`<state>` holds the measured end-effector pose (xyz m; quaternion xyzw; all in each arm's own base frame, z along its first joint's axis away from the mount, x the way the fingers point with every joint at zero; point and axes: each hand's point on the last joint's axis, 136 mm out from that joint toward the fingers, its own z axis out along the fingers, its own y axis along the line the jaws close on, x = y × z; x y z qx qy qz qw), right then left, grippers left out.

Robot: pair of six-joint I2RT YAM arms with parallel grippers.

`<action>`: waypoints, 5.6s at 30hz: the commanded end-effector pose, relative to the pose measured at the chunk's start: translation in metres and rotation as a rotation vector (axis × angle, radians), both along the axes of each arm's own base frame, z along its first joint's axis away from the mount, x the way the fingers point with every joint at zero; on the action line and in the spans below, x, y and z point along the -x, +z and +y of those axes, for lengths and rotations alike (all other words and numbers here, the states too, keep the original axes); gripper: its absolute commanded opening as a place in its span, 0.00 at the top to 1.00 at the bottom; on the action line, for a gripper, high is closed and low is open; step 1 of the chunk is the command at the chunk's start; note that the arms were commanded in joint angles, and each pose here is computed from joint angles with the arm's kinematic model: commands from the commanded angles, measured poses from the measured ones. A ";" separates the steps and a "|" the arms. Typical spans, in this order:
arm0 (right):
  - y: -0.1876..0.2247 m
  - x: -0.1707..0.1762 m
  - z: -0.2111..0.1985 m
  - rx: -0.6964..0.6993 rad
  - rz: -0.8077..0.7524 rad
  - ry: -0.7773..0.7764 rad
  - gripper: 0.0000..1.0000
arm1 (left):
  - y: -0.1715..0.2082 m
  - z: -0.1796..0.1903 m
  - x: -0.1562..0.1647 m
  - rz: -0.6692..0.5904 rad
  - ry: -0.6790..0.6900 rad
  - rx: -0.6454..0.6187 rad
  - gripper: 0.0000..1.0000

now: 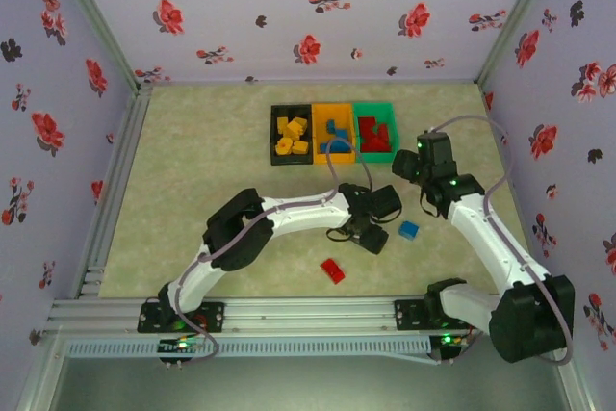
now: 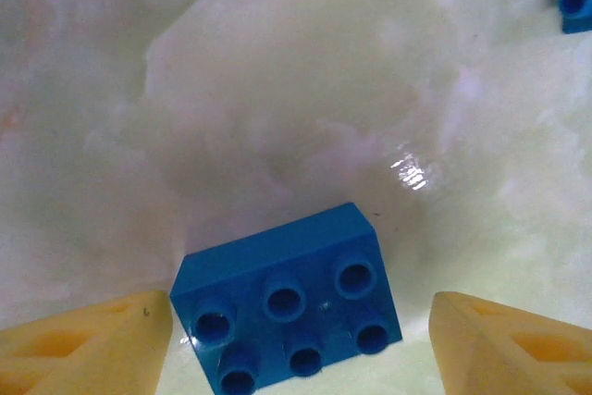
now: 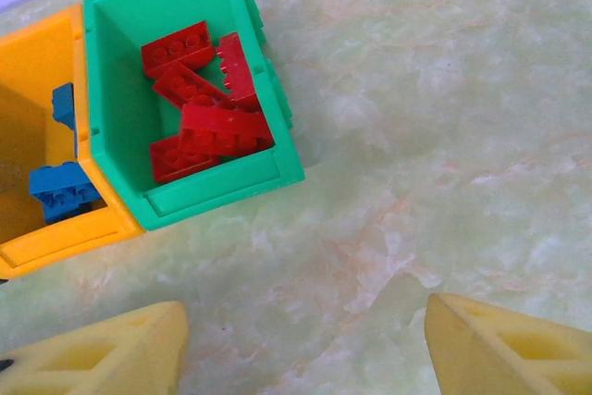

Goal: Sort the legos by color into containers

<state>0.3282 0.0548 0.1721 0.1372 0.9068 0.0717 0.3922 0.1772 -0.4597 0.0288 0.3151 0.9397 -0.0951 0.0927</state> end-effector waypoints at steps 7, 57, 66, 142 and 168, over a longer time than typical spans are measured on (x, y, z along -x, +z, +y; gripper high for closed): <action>0.000 0.007 -0.006 0.001 0.013 -0.010 0.31 | -0.010 0.009 -0.006 -0.026 -0.017 -0.090 0.35; -0.015 0.032 0.018 -0.061 0.073 0.074 0.34 | 0.132 0.079 -0.270 -0.523 0.159 -0.028 0.50; -0.020 0.036 0.034 -0.046 0.093 0.119 0.34 | 0.133 0.071 -0.313 -0.585 0.141 0.016 0.21; -0.154 0.217 0.181 0.356 0.484 0.704 0.61 | 0.205 0.251 -0.156 -0.549 0.358 0.130 0.15; 0.049 -0.049 0.118 0.081 -0.007 0.283 0.65 | 0.201 0.248 -0.146 -0.542 0.338 0.148 0.16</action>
